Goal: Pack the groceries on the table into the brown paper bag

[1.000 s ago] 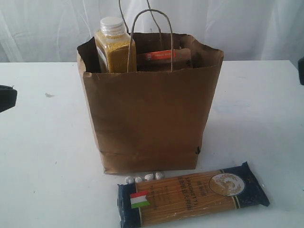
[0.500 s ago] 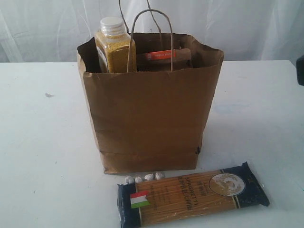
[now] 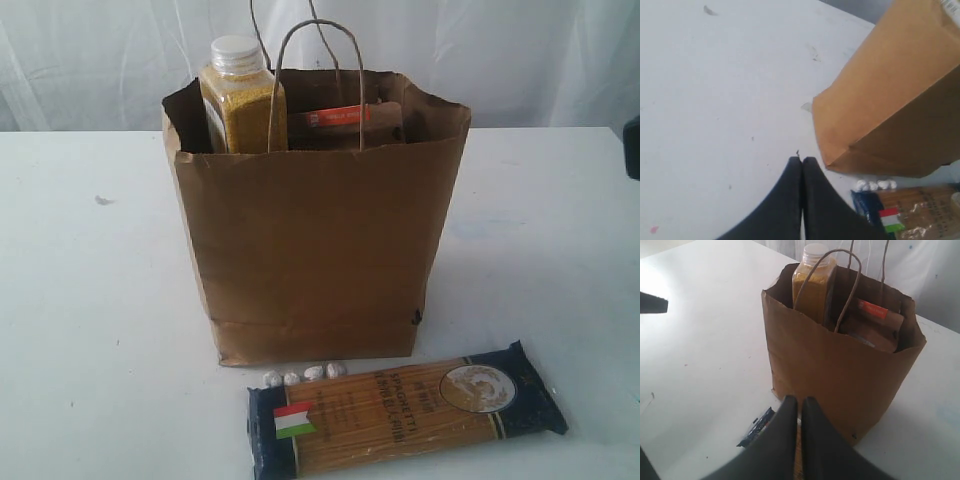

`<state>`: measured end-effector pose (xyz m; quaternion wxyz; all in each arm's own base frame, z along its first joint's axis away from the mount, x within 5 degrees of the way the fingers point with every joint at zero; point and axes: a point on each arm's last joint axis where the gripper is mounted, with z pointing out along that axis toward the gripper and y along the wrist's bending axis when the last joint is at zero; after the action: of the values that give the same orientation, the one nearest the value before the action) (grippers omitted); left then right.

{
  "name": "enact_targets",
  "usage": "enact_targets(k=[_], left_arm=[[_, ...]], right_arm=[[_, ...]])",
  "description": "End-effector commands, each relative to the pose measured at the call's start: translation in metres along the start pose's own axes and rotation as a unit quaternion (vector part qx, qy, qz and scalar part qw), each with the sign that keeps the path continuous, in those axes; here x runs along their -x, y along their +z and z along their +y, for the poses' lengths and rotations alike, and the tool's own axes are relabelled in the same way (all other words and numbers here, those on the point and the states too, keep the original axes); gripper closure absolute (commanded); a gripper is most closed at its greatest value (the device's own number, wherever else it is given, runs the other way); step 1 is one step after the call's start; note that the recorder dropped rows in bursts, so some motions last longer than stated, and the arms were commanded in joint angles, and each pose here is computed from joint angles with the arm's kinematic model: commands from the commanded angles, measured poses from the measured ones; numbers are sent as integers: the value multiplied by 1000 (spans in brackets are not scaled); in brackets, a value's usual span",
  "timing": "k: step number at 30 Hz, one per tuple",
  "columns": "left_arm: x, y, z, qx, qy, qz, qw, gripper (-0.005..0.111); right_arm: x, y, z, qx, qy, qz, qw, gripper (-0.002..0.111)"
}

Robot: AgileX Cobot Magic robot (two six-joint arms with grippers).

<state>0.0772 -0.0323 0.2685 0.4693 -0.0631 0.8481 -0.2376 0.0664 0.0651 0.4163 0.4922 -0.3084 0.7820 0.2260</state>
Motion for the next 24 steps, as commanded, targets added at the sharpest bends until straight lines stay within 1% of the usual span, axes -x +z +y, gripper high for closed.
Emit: enact_targets(k=[1, 4, 9, 16, 18, 24], left_arm=[[-30, -2, 22, 28, -17, 11, 999, 107], [-46, 0, 34, 42, -24, 11, 999, 107], [-69, 4, 48, 48, -26, 9, 998, 107], [-103, 19, 69, 69, -26, 42, 996, 107], [-101, 19, 67, 58, -18, 22, 998, 107], [-99, 19, 66, 52, -18, 14, 998, 107]], right_arm=[[0, -2, 1, 0, -4, -8, 1000, 105], [0, -2, 1, 0, -4, -8, 1000, 105], [0, -2, 1, 1, -4, -7, 1000, 105], [-1, -2, 1, 2, -4, -4, 1000, 105], [-2, -2, 1, 3, -4, 1, 1000, 105], [-4, -2, 1, 5, -4, 11, 1000, 105]])
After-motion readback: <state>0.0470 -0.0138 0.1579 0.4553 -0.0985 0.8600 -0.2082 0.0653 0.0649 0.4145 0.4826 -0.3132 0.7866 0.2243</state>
